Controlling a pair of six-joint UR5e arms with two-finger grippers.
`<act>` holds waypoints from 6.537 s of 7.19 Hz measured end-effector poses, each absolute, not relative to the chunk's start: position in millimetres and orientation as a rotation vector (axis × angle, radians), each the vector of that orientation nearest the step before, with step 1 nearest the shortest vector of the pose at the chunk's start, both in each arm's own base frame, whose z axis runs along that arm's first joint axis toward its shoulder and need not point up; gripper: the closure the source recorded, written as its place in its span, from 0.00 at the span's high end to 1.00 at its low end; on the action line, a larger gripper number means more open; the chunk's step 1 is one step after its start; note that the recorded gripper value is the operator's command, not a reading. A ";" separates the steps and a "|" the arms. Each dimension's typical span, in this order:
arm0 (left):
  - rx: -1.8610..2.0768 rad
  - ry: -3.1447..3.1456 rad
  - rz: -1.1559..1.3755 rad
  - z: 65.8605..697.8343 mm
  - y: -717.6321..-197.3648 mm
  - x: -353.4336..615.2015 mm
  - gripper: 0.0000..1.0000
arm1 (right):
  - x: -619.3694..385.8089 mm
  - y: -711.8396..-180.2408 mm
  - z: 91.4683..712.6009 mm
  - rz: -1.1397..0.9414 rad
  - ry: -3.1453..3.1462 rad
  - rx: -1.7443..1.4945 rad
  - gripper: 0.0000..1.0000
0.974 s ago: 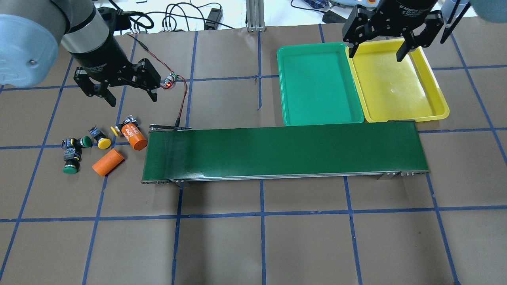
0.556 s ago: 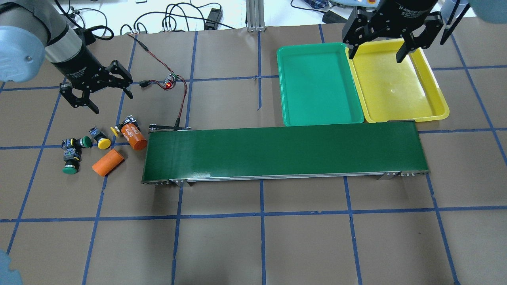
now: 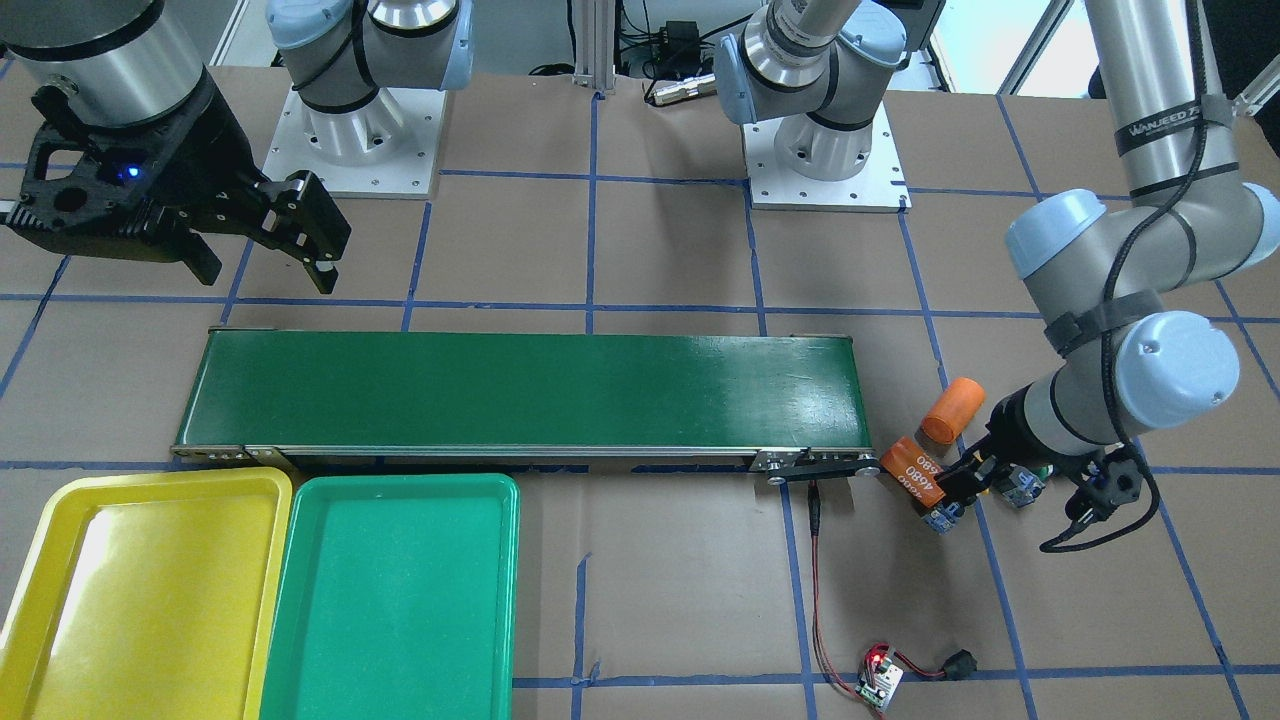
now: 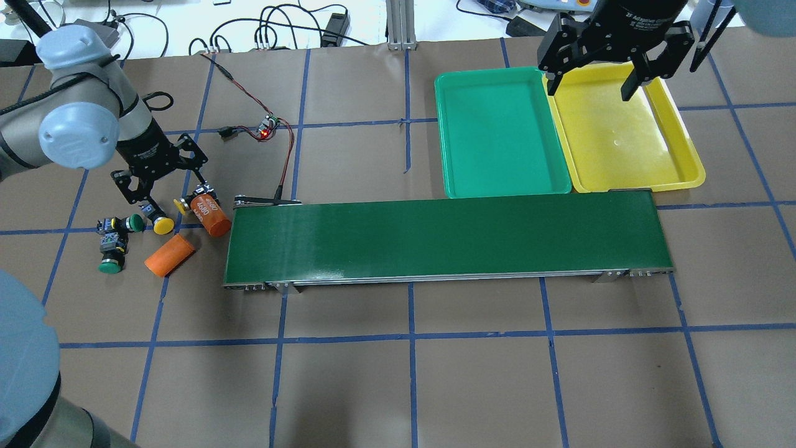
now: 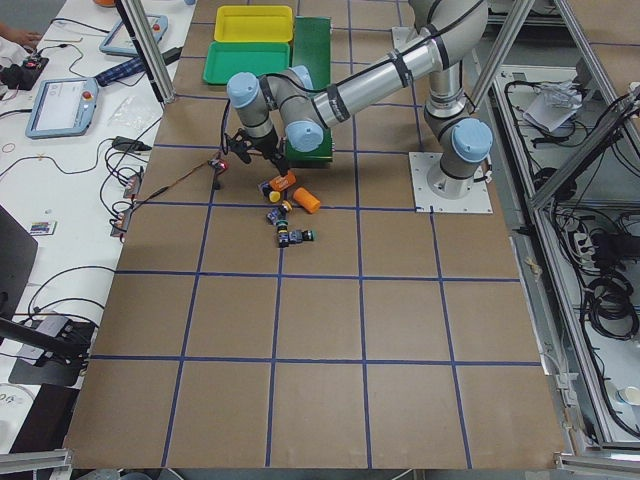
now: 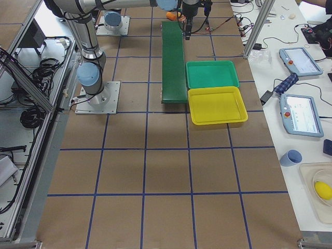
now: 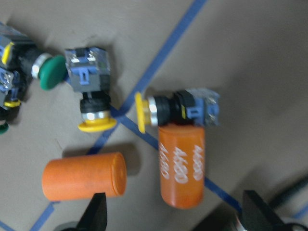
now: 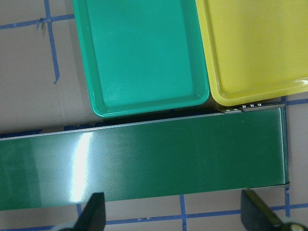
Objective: Sort buttons by color to trays
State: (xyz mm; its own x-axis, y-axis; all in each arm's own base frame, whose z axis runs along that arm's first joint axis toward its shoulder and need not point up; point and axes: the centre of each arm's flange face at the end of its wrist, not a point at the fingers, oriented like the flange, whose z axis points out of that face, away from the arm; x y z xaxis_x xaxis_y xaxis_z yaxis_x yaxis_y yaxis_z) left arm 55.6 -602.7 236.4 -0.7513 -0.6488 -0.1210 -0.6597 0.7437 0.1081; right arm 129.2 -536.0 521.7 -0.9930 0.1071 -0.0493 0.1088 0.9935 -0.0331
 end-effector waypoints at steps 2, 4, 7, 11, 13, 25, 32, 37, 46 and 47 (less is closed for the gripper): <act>-1.166 2.875 0.213 207.7 -602.5 51.8 0.98 | 127.9 -536.6 521.4 -0.055 3.086 0.170 1.00; -1.207 2.897 0.245 193.7 -603.8 48.1 0.85 | 127.7 -536.6 522.8 -0.061 3.082 0.171 1.00; -1.198 2.915 0.311 175.6 -600.3 45.3 0.30 | 128.2 -535.5 522.7 -0.055 3.082 0.172 1.00; -1.059 2.992 0.327 170.2 -599.4 51.3 0.00 | 128.2 -535.5 522.7 -0.058 3.084 0.169 1.00; -0.877 3.066 0.280 195.4 -599.2 55.4 0.00 | 127.8 -534.0 523.9 -0.059 3.087 0.169 1.00; -1.658 2.616 0.576 242.9 -543.7 -90.8 1.00 | 125.5 -523.4 519.5 0.059 3.096 0.192 1.00; -0.921 3.035 0.403 273.3 -550.0 33.3 1.00 | 123.4 -520.1 515.4 0.123 3.097 0.199 1.00; 0.174 3.227 0.378 223.7 -526.7 135.4 1.00 | 124.3 -523.9 512.2 0.122 3.082 0.188 1.00; 0.740 3.190 0.211 175.9 -514.1 118.5 0.00 | 123.1 -523.9 512.3 0.121 3.079 0.191 1.00; 0.743 3.178 0.195 184.3 -515.2 117.1 0.00 | 123.3 -523.9 512.5 0.120 3.079 0.190 1.00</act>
State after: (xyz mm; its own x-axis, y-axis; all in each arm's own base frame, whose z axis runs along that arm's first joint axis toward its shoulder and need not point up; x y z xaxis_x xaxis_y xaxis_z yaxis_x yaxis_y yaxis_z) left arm 117.1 -515.2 184.3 -0.8889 0.4324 0.1516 0.4477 0.8900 0.0866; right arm 123.3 -523.9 512.5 -0.9910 0.1248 -0.0492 0.1206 0.9894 0.0809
